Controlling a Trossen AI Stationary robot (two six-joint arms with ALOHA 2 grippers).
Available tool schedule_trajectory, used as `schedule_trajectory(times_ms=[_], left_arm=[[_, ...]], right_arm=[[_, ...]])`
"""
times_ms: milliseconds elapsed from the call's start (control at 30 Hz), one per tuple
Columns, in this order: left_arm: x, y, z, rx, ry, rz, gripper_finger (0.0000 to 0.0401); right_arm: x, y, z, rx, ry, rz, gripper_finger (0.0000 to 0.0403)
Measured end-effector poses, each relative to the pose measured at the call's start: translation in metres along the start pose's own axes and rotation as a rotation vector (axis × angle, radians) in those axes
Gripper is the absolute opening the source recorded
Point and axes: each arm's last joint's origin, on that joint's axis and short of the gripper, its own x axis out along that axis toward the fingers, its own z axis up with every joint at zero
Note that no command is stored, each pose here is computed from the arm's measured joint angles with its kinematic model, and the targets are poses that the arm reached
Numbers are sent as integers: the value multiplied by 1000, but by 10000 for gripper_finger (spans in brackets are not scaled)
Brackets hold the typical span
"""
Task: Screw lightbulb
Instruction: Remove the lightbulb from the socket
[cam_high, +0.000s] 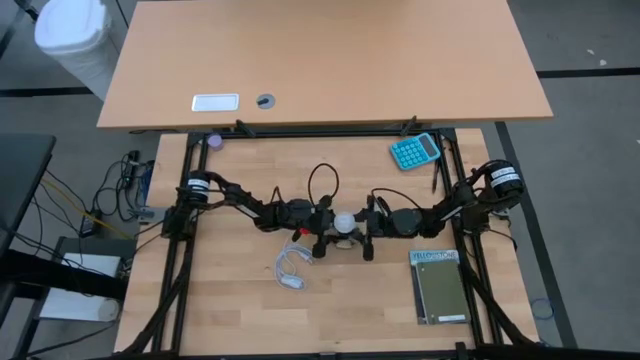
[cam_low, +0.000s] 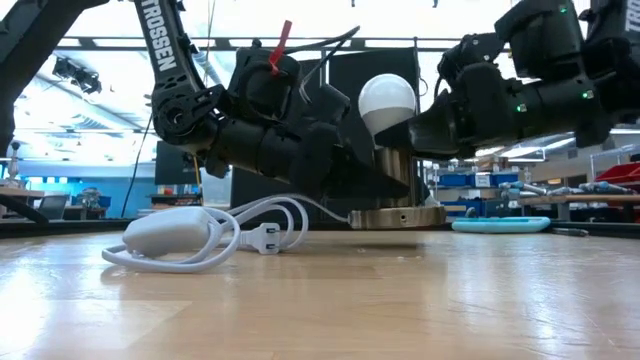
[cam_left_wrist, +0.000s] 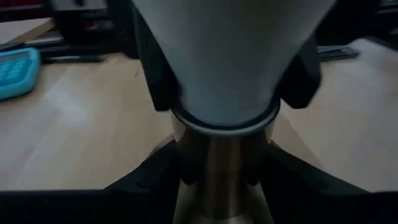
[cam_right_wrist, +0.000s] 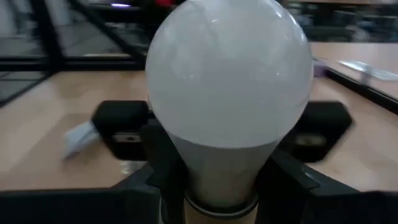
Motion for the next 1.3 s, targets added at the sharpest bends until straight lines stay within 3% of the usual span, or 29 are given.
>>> schedule_trajectory(times_ms=[367, 500, 733, 967, 1100, 1300], left_arm=[[-1, -1, 4, 7, -61, -160, 195], [-1, -2, 5, 7, -71, -179, 195], [-1, -1, 5, -15, -68, -153, 195], [0, -1, 6, -19, -67, -137, 195], [0, 0, 5, -35, -56, -97, 195], [0, 2, 6, -48, -50, -27, 195]], right_arm=[[7, -27, 5, -39, -47, 374, 163], [8, -34, 6, -44, -55, 451, 163], [8, -38, 6, 42, -44, 396, 177], [9, -40, 6, 59, -43, 368, 265], [7, -37, 8, 61, -17, 260, 301], [-1, -26, 18, 25, 16, 130, 306]])
